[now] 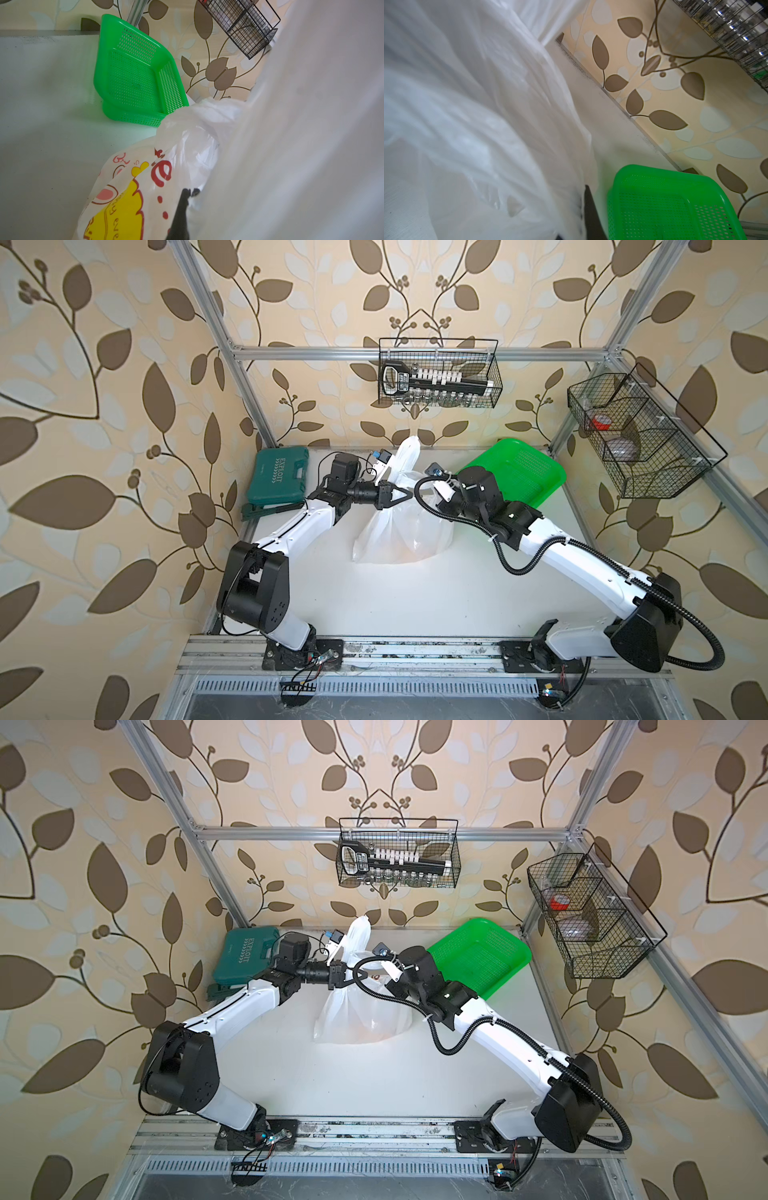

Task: Place the pears into plastic bags & tie knots
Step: Tie the plastic bag at the center of the board.

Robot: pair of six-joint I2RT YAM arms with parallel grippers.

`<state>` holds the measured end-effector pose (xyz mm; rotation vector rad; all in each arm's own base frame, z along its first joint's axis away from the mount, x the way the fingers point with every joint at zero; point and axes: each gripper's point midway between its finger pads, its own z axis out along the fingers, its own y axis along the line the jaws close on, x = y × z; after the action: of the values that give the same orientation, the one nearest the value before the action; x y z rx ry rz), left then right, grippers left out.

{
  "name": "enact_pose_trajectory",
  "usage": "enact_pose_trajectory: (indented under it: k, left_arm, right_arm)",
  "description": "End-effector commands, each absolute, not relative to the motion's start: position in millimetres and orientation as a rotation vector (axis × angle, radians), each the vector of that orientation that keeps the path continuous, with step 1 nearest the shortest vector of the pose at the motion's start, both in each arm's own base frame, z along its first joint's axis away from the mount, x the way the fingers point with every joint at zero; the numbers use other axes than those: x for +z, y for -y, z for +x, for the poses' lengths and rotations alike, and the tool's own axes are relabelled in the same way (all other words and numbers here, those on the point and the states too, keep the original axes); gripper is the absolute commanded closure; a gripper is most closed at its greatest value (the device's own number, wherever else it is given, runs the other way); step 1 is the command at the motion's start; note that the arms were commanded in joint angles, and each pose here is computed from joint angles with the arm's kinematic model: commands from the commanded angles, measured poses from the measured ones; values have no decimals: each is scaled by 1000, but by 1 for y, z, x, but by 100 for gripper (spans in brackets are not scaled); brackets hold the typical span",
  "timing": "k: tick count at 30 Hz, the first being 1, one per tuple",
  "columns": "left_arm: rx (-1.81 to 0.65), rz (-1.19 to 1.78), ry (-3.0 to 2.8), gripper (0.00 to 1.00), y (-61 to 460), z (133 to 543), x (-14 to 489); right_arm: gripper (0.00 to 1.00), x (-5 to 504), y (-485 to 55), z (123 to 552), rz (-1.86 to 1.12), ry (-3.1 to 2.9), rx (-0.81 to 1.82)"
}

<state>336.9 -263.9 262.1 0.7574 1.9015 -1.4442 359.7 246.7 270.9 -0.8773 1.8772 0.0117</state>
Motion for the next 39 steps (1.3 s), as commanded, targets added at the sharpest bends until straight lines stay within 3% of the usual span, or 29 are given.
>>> enact_pose_trajectory:
  k: [1, 5, 10, 27, 36, 39]
  left_arm:
    - [-1461, 857, -1823, 100, 269, 327, 280]
    - [-1459, 869, -1819, 70, 268, 321, 280]
    - [-1467, 893, -1817, 52, 267, 310, 280]
    - [-1417, 790, -1674, 44, 261, 315, 318]
    - [-1438, 812, -1656, 63, 264, 315, 318]
    - [-1429, 786, -1671, 51, 263, 318, 317]
  right_arm:
    - [100, 270, -255, 365, -899, -1867, 8]
    - [100, 262, -258, 369, -913, -1891, -4]
    - [100, 259, -260, 372, -913, -1900, -3]
    - [100, 246, -274, 359, -994, -1906, 6]
    - [100, 241, -271, 361, -990, -1917, -30]
    - [100, 241, -269, 363, -986, -1917, -49]
